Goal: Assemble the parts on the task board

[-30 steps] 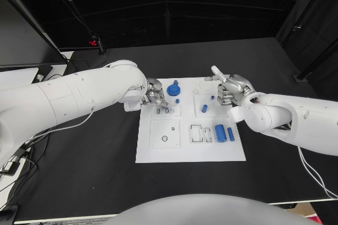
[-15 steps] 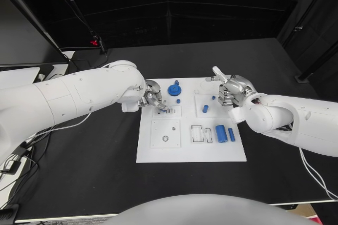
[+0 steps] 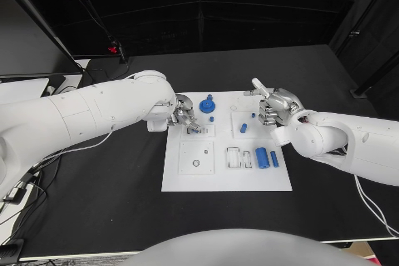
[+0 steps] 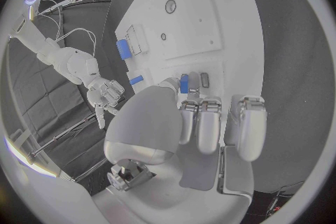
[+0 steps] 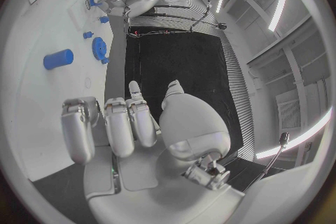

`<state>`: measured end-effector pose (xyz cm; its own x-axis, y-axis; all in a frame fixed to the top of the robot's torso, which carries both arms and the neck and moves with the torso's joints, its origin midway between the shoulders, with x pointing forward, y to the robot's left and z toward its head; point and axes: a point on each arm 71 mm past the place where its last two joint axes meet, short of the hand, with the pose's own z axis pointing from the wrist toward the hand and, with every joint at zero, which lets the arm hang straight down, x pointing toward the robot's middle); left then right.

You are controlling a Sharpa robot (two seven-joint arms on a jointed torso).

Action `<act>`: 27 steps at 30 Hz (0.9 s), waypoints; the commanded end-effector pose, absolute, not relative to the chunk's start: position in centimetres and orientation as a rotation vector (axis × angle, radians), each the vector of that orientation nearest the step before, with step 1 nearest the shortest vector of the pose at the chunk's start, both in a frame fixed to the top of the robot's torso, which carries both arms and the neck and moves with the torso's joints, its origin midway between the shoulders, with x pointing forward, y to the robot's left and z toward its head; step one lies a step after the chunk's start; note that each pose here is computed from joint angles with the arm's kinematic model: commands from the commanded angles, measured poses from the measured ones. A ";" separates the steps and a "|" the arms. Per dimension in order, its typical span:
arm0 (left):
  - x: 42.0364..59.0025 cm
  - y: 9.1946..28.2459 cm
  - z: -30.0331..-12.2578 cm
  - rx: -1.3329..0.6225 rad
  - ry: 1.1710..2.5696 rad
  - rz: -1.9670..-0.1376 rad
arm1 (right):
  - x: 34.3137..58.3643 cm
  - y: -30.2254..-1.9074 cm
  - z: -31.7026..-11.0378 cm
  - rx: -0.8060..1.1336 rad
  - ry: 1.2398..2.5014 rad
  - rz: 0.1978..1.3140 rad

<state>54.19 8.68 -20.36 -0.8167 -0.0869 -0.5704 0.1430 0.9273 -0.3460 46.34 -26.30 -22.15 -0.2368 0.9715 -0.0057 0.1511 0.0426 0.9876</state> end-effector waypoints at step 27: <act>54.2 8.1 -20.5 0.051 2.500 -0.473 | 46.2 -26.0 -22.0 1.176 1.518 1.310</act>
<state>54.29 8.15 -20.40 -0.8204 -0.0767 -0.5667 0.1407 0.9334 -0.3301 46.27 -26.15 -22.14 -0.2422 0.9702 -0.0028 0.1521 0.0409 0.9875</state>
